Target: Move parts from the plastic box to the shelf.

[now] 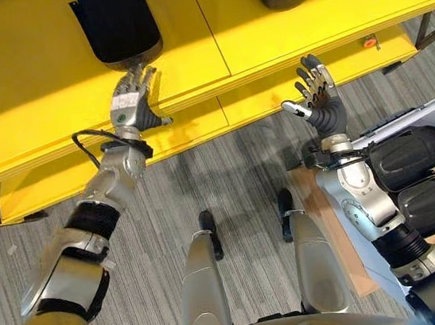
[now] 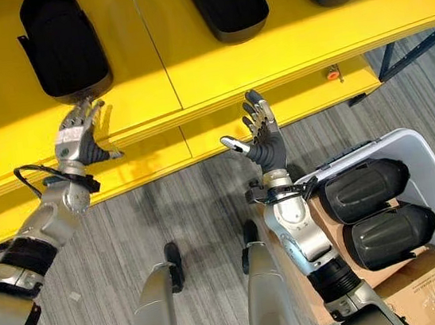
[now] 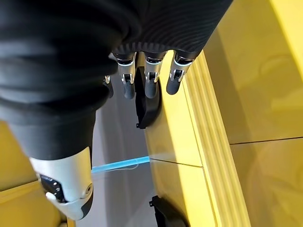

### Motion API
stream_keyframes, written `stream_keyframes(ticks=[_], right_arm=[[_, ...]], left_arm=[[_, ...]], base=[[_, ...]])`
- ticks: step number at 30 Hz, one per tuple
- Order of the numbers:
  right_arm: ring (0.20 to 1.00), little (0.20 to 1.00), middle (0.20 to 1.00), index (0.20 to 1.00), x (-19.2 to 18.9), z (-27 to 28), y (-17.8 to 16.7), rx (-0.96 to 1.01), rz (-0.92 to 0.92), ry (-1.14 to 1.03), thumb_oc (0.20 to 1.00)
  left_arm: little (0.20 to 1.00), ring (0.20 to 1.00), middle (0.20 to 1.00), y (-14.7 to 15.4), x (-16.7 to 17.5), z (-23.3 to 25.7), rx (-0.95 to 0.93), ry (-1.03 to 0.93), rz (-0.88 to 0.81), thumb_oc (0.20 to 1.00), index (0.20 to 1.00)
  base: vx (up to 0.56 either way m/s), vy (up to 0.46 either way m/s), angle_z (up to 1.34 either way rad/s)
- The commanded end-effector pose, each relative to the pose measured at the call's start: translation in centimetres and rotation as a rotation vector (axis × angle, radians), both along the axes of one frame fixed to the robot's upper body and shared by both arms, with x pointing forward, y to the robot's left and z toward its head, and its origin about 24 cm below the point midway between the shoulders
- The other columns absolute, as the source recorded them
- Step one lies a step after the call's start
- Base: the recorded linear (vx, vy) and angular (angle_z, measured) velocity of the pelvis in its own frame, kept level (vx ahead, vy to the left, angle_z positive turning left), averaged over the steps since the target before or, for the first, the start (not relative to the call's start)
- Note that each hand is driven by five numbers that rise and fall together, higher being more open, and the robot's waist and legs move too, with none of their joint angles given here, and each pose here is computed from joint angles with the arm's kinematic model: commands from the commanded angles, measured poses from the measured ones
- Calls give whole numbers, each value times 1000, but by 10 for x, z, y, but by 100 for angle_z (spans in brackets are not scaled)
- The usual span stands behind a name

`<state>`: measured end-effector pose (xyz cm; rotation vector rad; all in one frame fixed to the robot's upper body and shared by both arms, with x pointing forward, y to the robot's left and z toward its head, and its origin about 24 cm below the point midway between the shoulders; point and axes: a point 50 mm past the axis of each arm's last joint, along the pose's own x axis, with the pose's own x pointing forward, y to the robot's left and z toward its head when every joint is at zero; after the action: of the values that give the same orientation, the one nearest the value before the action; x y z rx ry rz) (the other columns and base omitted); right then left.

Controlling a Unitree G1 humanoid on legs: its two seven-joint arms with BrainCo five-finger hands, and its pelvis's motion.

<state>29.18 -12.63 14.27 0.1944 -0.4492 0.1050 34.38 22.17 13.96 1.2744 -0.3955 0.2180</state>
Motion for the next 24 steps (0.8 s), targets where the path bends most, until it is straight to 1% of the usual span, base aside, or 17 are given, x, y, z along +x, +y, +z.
stream_keyframes(ticks=[1,3,4,6,9,14,15,21,23,24], right_arm=[[1000,1000,1000,1000,-16,27,-2,55,15,-160,1000],[1000,1000,1000,1000,-15,28,1,62,29,-163,1000],[1000,1000,1000,1000,-15,28,1,62,30,-163,1000],[1000,1000,1000,1000,-15,29,4,62,45,-167,1000],[1000,1000,1000,1000,-15,32,6,58,62,-178,1000],[1000,1000,1000,1000,-16,27,8,58,87,-166,1000],[1000,1000,1000,1000,-16,25,8,56,91,-156,1000],[1000,1000,1000,1000,-16,9,-2,41,72,-82,1000],[1000,1000,1000,1000,-16,5,-5,8,59,-63,1000],[1000,1000,1000,1000,-16,2,-8,-2,54,-52,1000]], left_arm=[[1000,1000,1000,-4,-11,7,-57,-68,-68,1000,1000],[1000,1000,1000,-7,-25,-14,-150,-1,-122,1000,1000],[1000,1000,1000,-7,-25,-14,-150,0,-121,1000,1000],[1000,1000,1000,-9,-33,-26,-242,53,-155,1000,1000],[1000,1000,1000,-3,-47,-45,-384,122,-162,1000,1000],[1000,1000,1000,9,-76,-69,-731,177,-153,1000,1000],[1000,1000,1000,11,-81,-74,-775,200,-144,1000,1000],[1000,1000,1000,16,-106,-85,-1031,231,-161,1000,1000],[1000,1000,1000,17,-113,-85,-1105,229,-174,1000,1000],[1000,1000,1000,19,-115,-84,-1094,226,-173,1000,1000]], base=[[0,0,0],[0,0,0],[0,0,0],[0,0,0],[-2,5,7],[11,5,11],[36,11,10],[48,36,21],[47,98,9],[31,100,4]])
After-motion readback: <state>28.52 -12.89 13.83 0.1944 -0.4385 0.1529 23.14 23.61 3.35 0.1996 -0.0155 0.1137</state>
